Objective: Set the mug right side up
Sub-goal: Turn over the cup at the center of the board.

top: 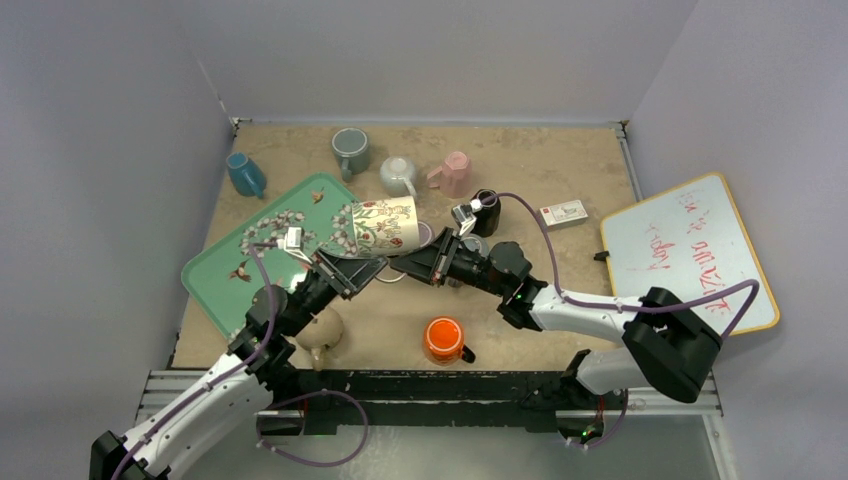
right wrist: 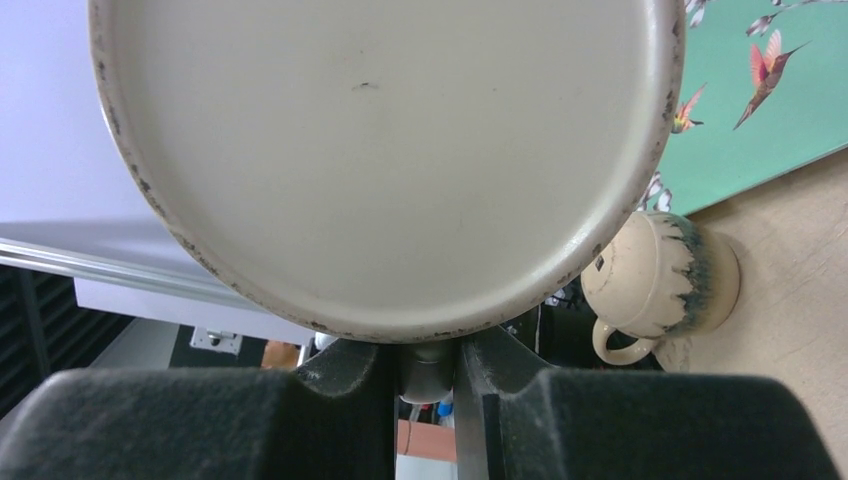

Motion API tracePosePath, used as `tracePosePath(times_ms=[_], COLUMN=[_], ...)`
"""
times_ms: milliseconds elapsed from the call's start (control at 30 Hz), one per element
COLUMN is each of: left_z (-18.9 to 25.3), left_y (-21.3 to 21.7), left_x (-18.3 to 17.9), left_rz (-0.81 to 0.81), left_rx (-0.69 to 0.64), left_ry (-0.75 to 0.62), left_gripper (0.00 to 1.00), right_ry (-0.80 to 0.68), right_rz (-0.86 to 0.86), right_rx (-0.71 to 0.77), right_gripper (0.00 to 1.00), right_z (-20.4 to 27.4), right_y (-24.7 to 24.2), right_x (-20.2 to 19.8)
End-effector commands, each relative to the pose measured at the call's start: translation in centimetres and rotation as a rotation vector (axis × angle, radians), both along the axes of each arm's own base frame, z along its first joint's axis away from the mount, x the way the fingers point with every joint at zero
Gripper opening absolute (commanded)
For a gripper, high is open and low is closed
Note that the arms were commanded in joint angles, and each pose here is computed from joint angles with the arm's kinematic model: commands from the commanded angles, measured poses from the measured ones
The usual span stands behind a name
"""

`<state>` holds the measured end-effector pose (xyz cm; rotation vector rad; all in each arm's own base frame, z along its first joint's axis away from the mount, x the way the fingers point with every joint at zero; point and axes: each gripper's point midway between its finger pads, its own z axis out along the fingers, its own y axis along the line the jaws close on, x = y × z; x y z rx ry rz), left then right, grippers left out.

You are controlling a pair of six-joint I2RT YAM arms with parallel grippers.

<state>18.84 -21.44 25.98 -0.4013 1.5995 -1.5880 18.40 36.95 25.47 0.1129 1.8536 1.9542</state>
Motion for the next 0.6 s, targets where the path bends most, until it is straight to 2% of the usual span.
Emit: tracePosePath(times_ms=[0, 67, 133, 233, 300, 400, 567], left_z=[5.9, 5.8, 5.7, 5.8, 5.5, 5.4, 6.3], left_y=[-0.3, -0.4, -0.4, -0.3, -0.1, 0.9, 3.9], left_x=[-0.8, -0.5, -0.2, 0.1, 0.6, 1.4, 2.9], left_rz=[-0.031, -0.028, -0.018, 0.001, 0.024, 0.102, 0.29], left_rx=[-0.017, -0.013, -0.014, -0.008, 0.002, 0.023, 0.082], left_ry=[-0.166, -0.16, -0.154, -0.156, -0.149, -0.154, -0.195], left_gripper=[0.32, 0.34, 0.31, 0.1, 0.01, 0.0, 0.0], right_ry=[-0.17, -0.174, -0.176, -0.161, -0.158, -0.168, -0.197], right_rz=[0.052, 0.06, 0.073, 0.105, 0.124, 0.115, 0.064], right_rx=[0.187, 0.203, 0.201, 0.173, 0.157, 0.099, 0.019], right_gripper=[0.0, 0.0, 0.0, 0.0, 0.0, 0.01, 0.22], right_z=[7.0, 7.4, 7.3, 6.5, 6.3, 6.2, 6.4], right_y=[0.1, 0.2, 0.4, 0.8, 1.3, 2.0, 2.7], right_x=[-0.8, -0.9, -0.9, -1.1, -0.9, 0.8, 3.6])
